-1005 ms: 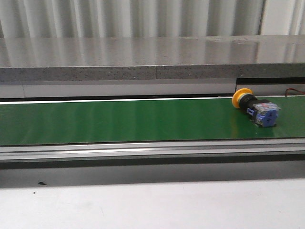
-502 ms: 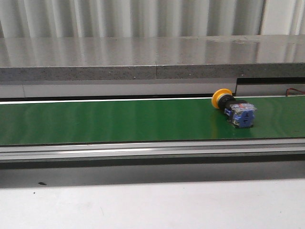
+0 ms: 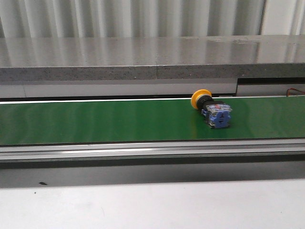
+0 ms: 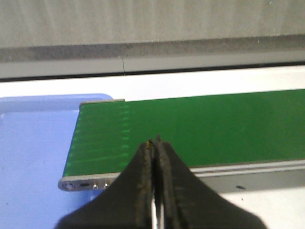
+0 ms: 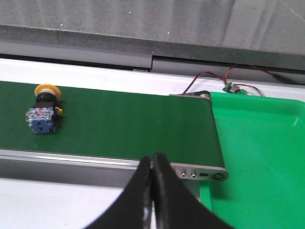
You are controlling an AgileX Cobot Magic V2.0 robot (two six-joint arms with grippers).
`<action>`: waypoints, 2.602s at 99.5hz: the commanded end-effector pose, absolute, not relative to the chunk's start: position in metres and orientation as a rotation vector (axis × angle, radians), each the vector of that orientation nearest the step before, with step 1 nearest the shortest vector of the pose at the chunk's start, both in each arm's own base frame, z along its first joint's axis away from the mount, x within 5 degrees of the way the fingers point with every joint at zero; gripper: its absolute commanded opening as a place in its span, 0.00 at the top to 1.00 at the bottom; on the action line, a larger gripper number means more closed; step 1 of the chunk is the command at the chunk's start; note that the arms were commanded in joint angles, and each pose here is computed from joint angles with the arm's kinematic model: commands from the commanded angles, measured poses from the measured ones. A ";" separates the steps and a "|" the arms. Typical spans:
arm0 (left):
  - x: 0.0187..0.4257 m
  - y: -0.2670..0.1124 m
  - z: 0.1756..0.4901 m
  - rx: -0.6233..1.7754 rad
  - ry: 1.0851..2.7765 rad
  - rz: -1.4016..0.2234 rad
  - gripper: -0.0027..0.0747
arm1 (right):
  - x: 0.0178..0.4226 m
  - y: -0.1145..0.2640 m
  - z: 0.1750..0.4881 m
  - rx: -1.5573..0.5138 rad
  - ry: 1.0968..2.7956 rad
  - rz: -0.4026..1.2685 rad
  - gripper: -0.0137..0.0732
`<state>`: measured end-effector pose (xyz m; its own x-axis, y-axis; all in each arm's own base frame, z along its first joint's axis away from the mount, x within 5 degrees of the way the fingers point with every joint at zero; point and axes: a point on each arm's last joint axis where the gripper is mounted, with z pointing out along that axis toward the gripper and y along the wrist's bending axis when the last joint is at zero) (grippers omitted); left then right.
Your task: Move button from right to left
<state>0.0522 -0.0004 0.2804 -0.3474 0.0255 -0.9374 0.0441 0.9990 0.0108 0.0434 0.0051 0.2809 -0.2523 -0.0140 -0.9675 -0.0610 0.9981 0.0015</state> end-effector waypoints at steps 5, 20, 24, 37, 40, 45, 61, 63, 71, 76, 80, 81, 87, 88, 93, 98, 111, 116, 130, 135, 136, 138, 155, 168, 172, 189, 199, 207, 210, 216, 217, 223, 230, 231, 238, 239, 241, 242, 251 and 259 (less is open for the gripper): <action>0.067 -0.002 0.304 0.044 2.008 -0.028 0.99 | 0.045 0.005 0.294 -0.056 1.734 0.034 0.92; 0.083 -0.004 0.316 0.039 2.128 -0.034 0.99 | 0.045 0.005 0.294 -0.056 1.734 0.034 0.92; 0.088 -0.005 0.318 0.039 2.146 -0.037 0.99 | 0.045 0.005 0.294 -0.056 1.734 0.034 0.92; 0.106 -0.008 0.317 0.030 2.293 -0.061 0.99 | 0.045 0.005 0.294 -0.056 1.734 0.034 0.92; 0.112 -0.010 0.316 0.028 2.332 -0.068 0.99 | 0.045 0.005 0.294 -0.056 1.734 0.034 0.92; 0.120 -0.011 0.315 0.024 2.381 -0.077 0.99 | 0.045 0.005 0.294 -0.056 1.734 0.034 0.92; 0.148 -0.015 0.318 0.016 2.441 -0.100 0.96 | 0.045 0.005 0.294 -0.056 1.734 0.034 0.92; 0.150 -0.016 0.320 0.019 2.437 -0.101 0.94 | 0.045 0.005 0.294 -0.056 1.734 0.034 0.92; 0.161 -0.020 0.323 0.043 2.448 -0.109 0.79 | 0.045 0.005 0.294 -0.056 1.734 0.034 0.92; 0.167 -0.024 0.324 0.064 2.447 -0.117 0.65 | 0.045 0.005 0.294 -0.056 1.734 0.034 0.92; 0.172 -0.027 0.325 0.081 2.444 -0.123 0.50 | 0.045 0.005 0.294 -0.056 1.734 0.034 0.92; 0.173 -0.028 0.325 0.088 2.442 -0.126 0.44 | 0.045 0.005 0.294 -0.056 1.734 0.034 0.92; 0.181 -0.034 0.326 0.108 2.432 -0.142 0.25 | 0.045 0.005 0.294 -0.056 1.734 0.034 0.92; 0.181 -0.035 0.326 0.116 2.430 -0.145 0.20 | 0.045 0.005 0.294 -0.056 1.734 0.034 0.92; 0.188 -0.041 0.326 0.119 2.428 -0.167 0.10 | 0.045 0.005 0.294 -0.056 1.734 0.034 0.92; 0.194 -0.048 0.327 0.098 2.435 -0.200 0.08 | 0.045 0.005 0.294 -0.056 1.734 0.034 0.92; 0.210 -0.069 0.323 0.076 2.477 -0.234 0.14 | 0.045 0.005 0.294 -0.056 1.734 0.034 0.92; 0.217 -0.078 0.322 0.067 2.485 -0.230 0.16 | 0.045 0.005 0.294 -0.056 1.734 0.034 0.92; 0.234 -0.108 0.324 0.102 2.481 -0.239 0.17 | 0.045 0.005 0.294 -0.056 1.734 0.034 0.92; 0.239 -0.120 0.324 0.128 2.484 -0.254 0.17 | 0.045 0.005 0.294 -0.056 1.734 0.034 0.92; 0.241 -0.123 0.325 0.130 2.485 -0.257 0.17 | 0.045 0.005 0.294 -0.056 1.734 0.034 0.92; 0.242 -0.128 0.326 0.137 2.483 -0.267 0.17 | 0.045 0.005 0.294 -0.056 1.734 0.034 0.92; 0.260 -0.166 0.323 0.195 2.521 -0.297 0.17 | 0.045 0.005 0.294 -0.056 1.734 0.034 0.92; 0.271 -0.187 0.324 0.220 2.560 -0.308 0.17 | 0.045 0.005 0.294 -0.056 1.734 0.034 0.92; 0.275 -0.193 0.321 0.220 2.581 -0.314 0.17 | 0.045 0.005 0.294 -0.056 1.734 0.034 0.92; 0.289 -0.209 0.316 0.190 2.641 -0.358 0.17 | 0.045 0.005 0.294 -0.056 1.734 0.034 0.92; 0.295 -0.214 0.306 0.186 2.699 -0.340 0.17 | 0.045 0.005 0.294 -0.056 1.734 0.034 0.92; 0.299 -0.215 0.296 0.178 2.735 -0.318 0.17 | 0.045 0.005 0.294 -0.056 1.734 0.034 0.92; 0.300 -0.216 0.294 0.173 2.743 -0.319 0.17 | 0.045 0.005 0.294 -0.056 1.734 0.034 0.92; 0.304 -0.216 0.287 0.167 2.757 -0.308 0.17 | 0.045 0.005 0.294 -0.056 1.734 0.034 0.92; 0.305 -0.216 0.286 0.165 2.758 -0.306 0.17 | 0.045 0.005 0.294 -0.056 1.734 0.034 0.92; 0.309 -0.216 0.280 0.150 2.770 -0.306 0.17 | 0.045 0.005 0.294 -0.056 1.734 0.034 0.92; 0.313 -0.216 0.272 0.144 2.786 -0.294 0.17 | 0.045 0.005 0.294 -0.056 1.734 0.034 0.92; 0.314 -0.216 0.271 0.141 2.789 -0.291 0.17 | 0.045 0.005 0.294 -0.056 1.734 0.034 0.92; 0.318 -0.216 0.263 0.136 2.809 -0.276 0.17 | 0.045 0.005 0.294 -0.056 1.734 0.034 0.92; 0.318 -0.217 0.261 0.136 2.812 -0.274 0.17 | 0.045 0.005 0.294 -0.056 1.734 0.034 0.92; 0.319 -0.216 0.259 0.133 2.815 -0.271 0.18 | 0.045 0.005 0.294 -0.056 1.734 0.034 0.92; 0.320 -0.216 0.259 0.131 2.815 -0.270 0.18 | 0.045 0.005 0.294 -0.056 1.734 0.034 0.92; 0.324 -0.216 0.257 0.114 2.803 -0.289 0.48 | 0.045 0.005 0.294 -0.056 1.734 0.034 0.92; 0.325 -0.214 0.257 0.106 2.805 -0.286 0.67 | 0.045 0.005 0.294 -0.056 1.734 0.034 0.92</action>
